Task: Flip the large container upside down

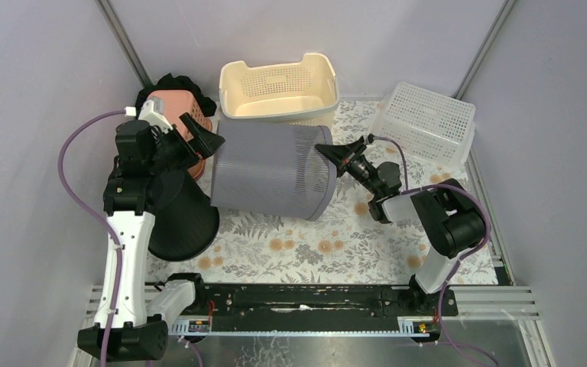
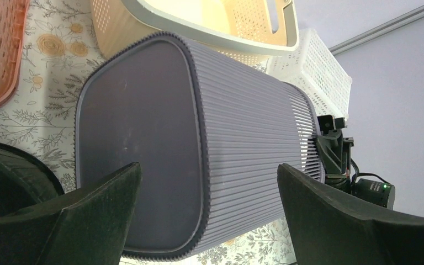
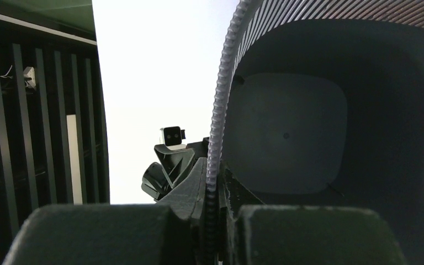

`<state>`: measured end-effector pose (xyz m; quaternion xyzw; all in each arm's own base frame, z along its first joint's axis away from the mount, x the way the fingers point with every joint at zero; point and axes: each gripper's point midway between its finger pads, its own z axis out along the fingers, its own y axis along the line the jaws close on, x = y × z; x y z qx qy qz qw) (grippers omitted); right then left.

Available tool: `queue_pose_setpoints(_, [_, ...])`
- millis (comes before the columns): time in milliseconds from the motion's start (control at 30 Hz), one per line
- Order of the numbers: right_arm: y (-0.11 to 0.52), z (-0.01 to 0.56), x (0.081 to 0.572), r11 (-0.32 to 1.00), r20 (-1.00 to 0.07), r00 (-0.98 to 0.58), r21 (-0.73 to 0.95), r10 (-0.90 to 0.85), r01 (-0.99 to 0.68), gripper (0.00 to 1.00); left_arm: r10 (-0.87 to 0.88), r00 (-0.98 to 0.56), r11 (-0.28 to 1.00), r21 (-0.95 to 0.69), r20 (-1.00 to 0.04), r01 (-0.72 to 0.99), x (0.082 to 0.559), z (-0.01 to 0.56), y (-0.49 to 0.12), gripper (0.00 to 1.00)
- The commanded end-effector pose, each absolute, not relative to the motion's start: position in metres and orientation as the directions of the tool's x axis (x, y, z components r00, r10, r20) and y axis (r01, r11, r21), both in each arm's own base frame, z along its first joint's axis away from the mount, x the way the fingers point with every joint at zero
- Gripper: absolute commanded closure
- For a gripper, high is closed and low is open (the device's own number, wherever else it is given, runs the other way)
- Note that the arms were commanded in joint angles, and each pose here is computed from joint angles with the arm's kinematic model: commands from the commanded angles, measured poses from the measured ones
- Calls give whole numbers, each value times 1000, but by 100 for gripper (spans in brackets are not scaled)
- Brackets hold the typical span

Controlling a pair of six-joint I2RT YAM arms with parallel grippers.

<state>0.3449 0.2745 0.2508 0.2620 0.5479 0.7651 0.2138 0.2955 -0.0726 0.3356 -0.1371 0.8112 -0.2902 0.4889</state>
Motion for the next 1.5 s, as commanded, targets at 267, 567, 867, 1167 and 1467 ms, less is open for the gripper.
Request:
queue_pose_setpoints(267, [285,304,346,-430,109,-786,878,608,-212,100,-519,-494,704,-677,-698,217,332,352,-119,0])
queue_pose_setpoints(567, [288,311,345,-436,89,-799,871,594,-226,100,-502,-496,665,-683,-708,302,334,382,-161,0])
queue_pose_setpoints(867, [294,321,337,-445,60,-837,866,544,-228,69,-500,-475,616,-683,-724,393,323,425,-187,0])
queue_pose_setpoints(1167, [288,232,320,-303,119,-847,951,519,-52,38,-437,-524,594,-672,-731,442,313,420,-235,0])
queue_pose_setpoints(1467, [241,138,318,30,53,-788,995,614,90,28,-365,-582,593,-663,-727,456,299,390,-280,0])
